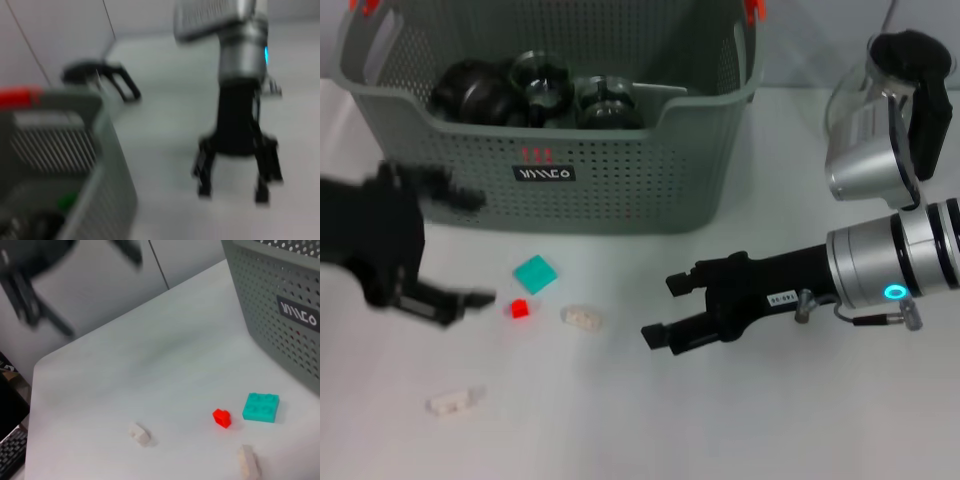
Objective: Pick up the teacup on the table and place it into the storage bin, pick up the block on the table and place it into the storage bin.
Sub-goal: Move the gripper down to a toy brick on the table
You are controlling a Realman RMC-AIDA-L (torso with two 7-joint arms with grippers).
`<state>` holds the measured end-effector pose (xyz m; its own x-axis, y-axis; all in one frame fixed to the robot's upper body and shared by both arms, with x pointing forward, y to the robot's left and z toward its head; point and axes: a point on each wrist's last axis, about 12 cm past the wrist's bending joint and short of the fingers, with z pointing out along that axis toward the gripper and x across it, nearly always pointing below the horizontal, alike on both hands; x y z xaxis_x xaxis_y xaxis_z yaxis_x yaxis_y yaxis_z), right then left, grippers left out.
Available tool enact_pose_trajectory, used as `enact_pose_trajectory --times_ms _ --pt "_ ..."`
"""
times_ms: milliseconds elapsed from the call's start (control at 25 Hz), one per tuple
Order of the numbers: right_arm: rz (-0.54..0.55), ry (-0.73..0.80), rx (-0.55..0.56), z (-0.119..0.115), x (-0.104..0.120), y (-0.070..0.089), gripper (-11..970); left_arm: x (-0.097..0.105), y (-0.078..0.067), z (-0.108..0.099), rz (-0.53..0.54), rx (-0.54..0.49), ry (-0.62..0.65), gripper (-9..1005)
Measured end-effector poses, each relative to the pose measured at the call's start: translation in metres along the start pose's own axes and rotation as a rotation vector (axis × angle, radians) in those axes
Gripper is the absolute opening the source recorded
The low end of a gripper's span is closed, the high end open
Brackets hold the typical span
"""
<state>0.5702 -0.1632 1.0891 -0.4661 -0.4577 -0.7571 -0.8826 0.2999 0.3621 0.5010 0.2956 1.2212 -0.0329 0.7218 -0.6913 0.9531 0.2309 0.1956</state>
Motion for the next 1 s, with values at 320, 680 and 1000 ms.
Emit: enact_pose_trajectory --times_ms 320,680,1000 --pt "0.004 -0.004 0.003 0.0 0.0 -0.001 944 0.02 -0.004 0.032 -0.063 0.084 0.207 908" --pt "0.005 -0.011 0.0 0.0 -0.003 -0.001 941 0.04 -0.006 0.073 -0.094 0.14 0.413 894" --pt "0.01 -0.02 0.002 -0.002 -0.004 -0.001 941 0.049 -0.006 0.094 -0.127 0.159 0.5 882"
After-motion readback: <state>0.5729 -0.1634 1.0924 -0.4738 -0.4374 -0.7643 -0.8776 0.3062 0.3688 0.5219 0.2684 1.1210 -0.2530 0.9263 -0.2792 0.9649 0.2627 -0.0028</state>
